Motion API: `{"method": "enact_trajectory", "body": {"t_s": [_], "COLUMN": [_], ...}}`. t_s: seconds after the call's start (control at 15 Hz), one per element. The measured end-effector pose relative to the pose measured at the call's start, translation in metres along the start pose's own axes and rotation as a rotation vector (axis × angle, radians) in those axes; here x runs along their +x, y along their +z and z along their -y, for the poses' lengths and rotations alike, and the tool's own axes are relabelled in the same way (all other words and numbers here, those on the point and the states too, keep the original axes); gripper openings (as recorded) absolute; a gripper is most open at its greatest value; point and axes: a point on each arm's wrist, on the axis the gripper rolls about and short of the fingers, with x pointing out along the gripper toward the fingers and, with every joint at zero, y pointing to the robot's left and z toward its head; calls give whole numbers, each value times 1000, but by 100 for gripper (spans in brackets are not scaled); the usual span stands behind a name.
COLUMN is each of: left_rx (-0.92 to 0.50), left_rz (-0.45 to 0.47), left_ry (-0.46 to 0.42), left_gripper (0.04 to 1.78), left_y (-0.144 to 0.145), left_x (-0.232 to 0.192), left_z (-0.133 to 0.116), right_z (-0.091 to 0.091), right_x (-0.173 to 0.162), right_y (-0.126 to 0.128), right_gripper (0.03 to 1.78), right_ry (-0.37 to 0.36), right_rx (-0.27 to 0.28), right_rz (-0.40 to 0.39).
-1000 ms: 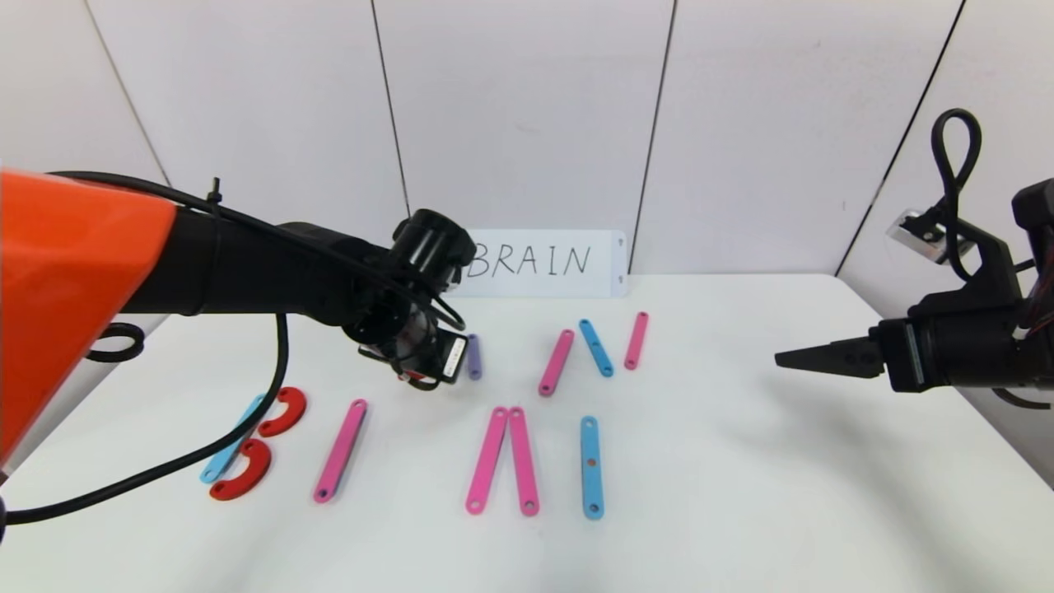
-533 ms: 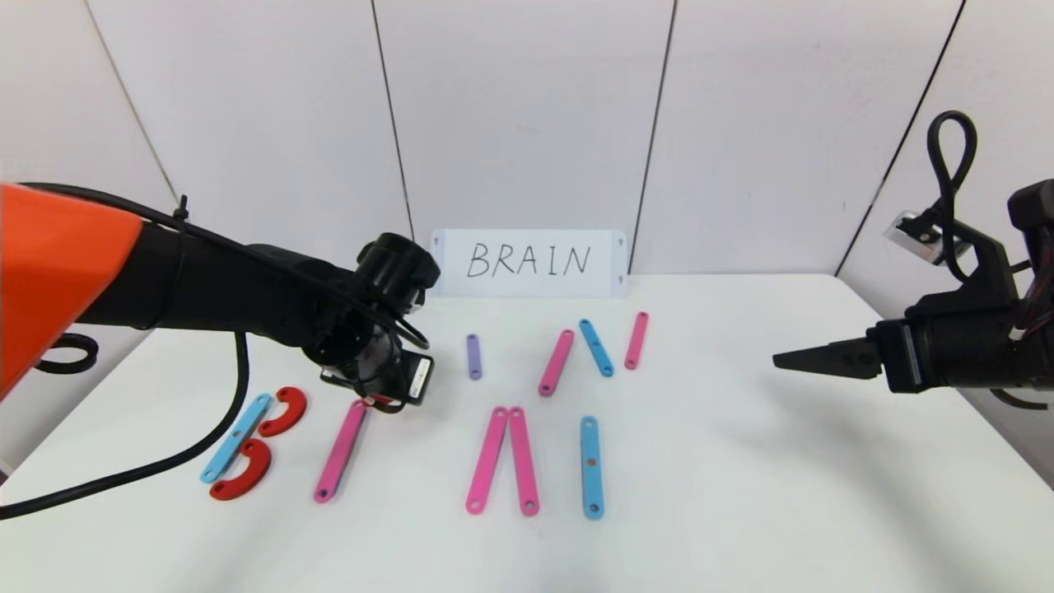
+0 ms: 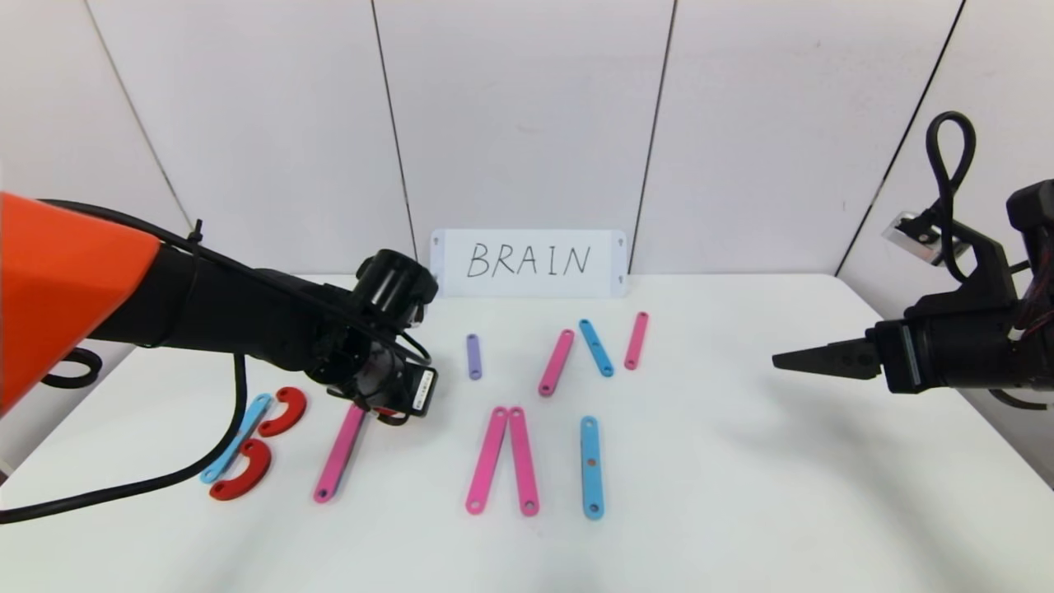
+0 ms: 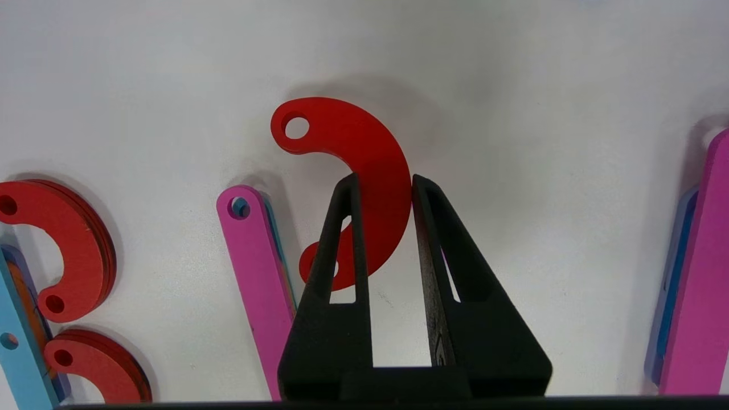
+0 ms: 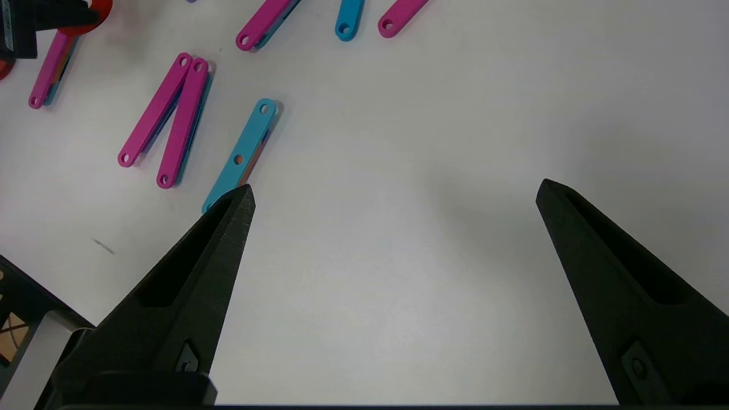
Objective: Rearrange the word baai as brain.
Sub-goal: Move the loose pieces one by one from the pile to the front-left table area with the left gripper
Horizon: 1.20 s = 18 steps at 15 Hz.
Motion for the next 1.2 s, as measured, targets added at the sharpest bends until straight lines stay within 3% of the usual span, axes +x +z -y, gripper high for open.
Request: {"method": "enact_trajectory", "body": {"t_s": [0.93, 1.07, 1.2], "left_rx": [-3, -5, -5], "left_rz": [-38, -29, -27], "left_ry": [-18, -18, -19], "left_gripper": [32, 44, 68], "left_y": [-9, -8, -8], "left_x": [9, 11, 11], "left_z": [-3, -3, -3], "right_z": [-1, -1, -1], "right_x": [1, 1, 1], "right_y": [-1, -1, -1], "right_gripper": [173, 173, 173], "right_ry": [1, 2, 2], "right_rx": [-1, -1, -1], "right_rz": [-5, -5, -5]}}
